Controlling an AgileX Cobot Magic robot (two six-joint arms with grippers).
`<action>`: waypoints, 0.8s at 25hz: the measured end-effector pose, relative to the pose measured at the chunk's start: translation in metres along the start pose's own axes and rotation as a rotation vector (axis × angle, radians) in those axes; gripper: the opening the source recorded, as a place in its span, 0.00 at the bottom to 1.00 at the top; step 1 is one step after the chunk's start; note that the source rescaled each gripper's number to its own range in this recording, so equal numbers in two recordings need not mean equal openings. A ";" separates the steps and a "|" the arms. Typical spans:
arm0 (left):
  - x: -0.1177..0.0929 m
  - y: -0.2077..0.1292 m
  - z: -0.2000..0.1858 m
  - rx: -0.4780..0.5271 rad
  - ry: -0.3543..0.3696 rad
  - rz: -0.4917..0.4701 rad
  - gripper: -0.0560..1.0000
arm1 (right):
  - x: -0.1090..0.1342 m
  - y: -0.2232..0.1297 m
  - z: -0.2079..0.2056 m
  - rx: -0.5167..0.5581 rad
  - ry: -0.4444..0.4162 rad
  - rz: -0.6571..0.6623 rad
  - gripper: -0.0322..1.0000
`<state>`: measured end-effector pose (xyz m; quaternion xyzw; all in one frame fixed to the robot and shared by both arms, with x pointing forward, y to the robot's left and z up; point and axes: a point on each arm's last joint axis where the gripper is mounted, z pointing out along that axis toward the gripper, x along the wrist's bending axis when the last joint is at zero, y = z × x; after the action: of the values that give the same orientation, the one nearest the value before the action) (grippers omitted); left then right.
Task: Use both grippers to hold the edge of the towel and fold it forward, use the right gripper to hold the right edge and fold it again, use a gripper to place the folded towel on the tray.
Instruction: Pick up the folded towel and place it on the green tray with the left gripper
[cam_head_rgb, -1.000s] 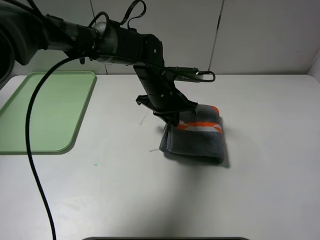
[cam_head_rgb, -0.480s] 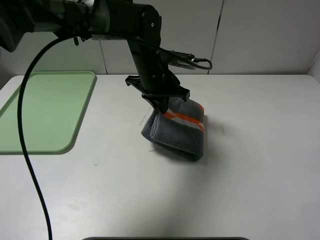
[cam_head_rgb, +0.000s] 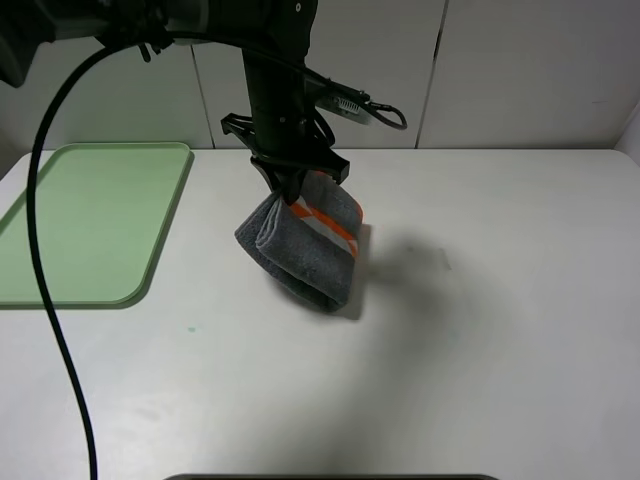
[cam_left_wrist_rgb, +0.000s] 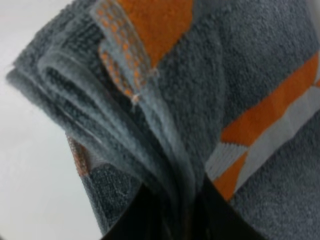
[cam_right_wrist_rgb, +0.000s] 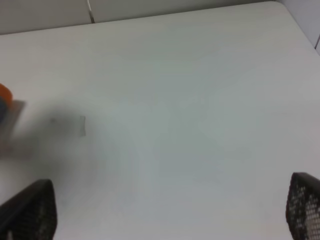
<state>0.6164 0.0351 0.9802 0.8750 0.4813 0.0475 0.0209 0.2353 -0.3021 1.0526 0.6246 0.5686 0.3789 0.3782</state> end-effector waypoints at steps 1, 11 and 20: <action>0.002 0.000 -0.001 0.005 0.001 0.008 0.14 | 0.000 0.000 0.000 0.000 0.000 0.000 1.00; 0.044 -0.001 -0.001 0.006 0.018 0.012 0.14 | 0.000 0.000 0.000 0.000 0.000 0.000 1.00; 0.086 -0.008 -0.028 -0.049 0.033 -0.034 0.14 | 0.000 0.000 0.000 0.000 0.000 0.000 1.00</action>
<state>0.6529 0.1118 1.0125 0.8651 0.4949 0.0734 0.0351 0.2353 -0.3021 1.0526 0.6246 0.5686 0.3789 0.3782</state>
